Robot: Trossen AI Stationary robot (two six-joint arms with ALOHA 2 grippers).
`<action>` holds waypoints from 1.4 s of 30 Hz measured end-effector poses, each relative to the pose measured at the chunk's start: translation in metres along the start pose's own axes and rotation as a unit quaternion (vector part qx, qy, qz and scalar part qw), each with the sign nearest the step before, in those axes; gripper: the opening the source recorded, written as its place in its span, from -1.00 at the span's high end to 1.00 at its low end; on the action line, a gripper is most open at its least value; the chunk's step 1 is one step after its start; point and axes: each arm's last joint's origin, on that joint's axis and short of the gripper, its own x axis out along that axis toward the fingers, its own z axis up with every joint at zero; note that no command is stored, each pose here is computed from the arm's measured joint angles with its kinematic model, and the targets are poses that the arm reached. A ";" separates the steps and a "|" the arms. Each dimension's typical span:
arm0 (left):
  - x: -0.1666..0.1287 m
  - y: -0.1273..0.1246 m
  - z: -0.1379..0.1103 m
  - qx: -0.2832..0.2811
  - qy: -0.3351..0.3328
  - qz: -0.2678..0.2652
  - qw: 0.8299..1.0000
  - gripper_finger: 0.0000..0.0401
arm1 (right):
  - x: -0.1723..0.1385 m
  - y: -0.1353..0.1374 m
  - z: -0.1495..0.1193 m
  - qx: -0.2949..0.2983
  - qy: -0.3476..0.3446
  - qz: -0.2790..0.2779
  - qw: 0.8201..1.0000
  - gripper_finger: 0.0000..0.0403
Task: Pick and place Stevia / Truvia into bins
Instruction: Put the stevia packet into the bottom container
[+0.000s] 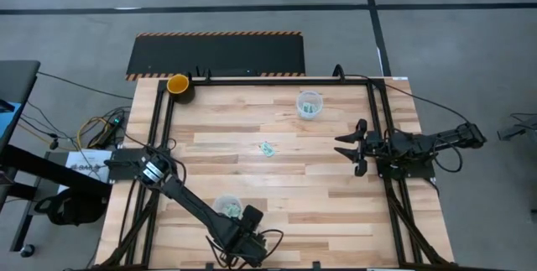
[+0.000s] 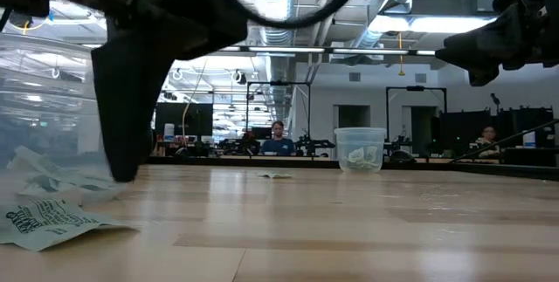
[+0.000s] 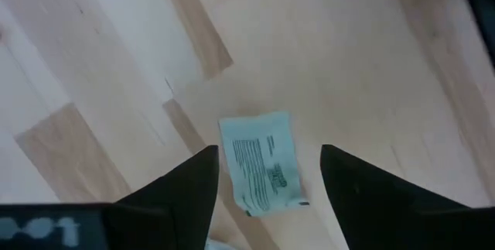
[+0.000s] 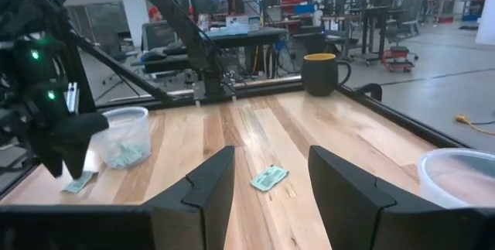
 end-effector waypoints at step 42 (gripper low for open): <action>0.021 0.013 -0.002 -0.014 0.035 -0.055 0.998 -0.05 | 0.000 0.000 0.000 -0.001 0.002 0.000 1.000 0.21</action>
